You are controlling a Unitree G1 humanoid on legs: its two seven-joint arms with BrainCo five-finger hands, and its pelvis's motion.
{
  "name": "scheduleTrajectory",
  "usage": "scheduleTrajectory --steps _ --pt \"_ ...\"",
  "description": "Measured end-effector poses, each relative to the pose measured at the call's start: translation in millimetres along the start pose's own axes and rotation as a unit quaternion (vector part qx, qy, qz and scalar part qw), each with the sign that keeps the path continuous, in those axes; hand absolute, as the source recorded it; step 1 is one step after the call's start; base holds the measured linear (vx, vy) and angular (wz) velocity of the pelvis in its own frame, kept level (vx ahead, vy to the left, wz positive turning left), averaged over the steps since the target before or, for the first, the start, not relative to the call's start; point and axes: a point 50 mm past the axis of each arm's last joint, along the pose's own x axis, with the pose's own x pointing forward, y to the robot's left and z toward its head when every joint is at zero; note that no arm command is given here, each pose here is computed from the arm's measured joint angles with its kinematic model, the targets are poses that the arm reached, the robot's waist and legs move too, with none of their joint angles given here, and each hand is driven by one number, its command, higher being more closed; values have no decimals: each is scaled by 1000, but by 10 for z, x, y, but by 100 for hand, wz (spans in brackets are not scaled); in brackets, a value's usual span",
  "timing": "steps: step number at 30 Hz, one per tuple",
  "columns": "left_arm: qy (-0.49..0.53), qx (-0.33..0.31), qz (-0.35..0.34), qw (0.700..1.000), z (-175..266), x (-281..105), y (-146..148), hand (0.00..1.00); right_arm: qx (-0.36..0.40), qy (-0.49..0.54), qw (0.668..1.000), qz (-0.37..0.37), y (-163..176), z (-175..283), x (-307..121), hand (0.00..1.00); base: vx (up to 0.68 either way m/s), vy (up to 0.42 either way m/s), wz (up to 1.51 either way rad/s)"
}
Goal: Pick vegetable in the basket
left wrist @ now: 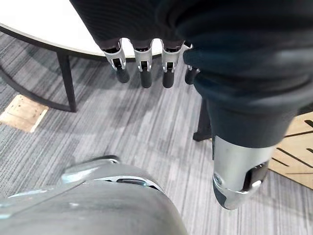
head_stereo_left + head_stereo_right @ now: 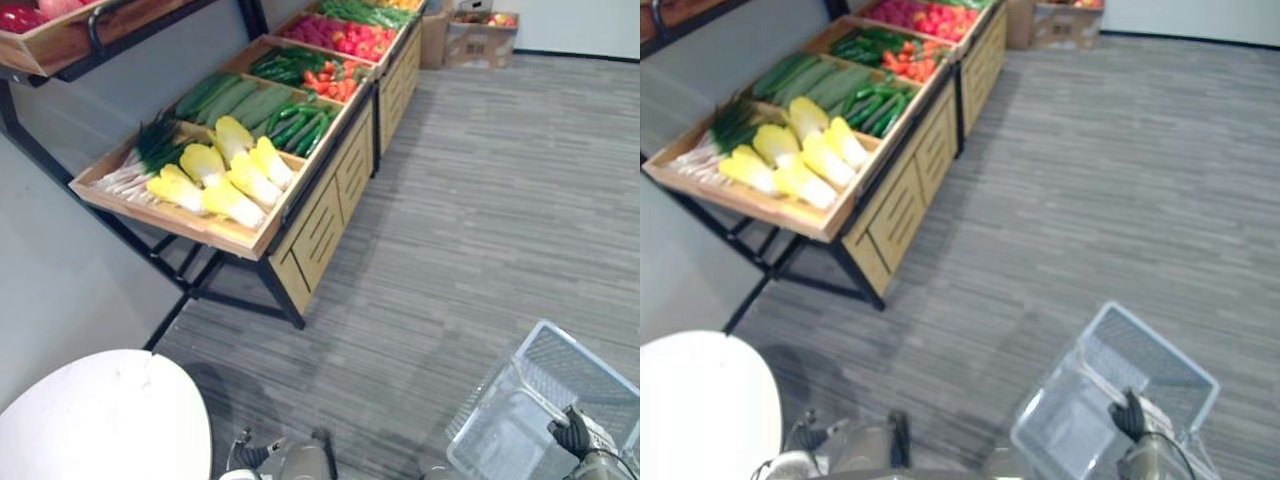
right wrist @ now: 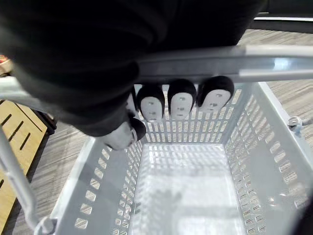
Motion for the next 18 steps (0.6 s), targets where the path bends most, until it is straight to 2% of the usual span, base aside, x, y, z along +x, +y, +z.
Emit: scheduleTrajectory --steps 7,13,18 --pt "28 0 22 999 -187 -47 127 0 -2 -15 999 35 202 111 -9 100 289 172 -17" --pt "29 22 14 999 -234 -69 132 0 4 -10 999 31 223 158 78 100 365 190 3" --pt "16 34 4 999 -156 -47 93 0 12 -15 1000 25 211 200 123 100 288 -4 20"
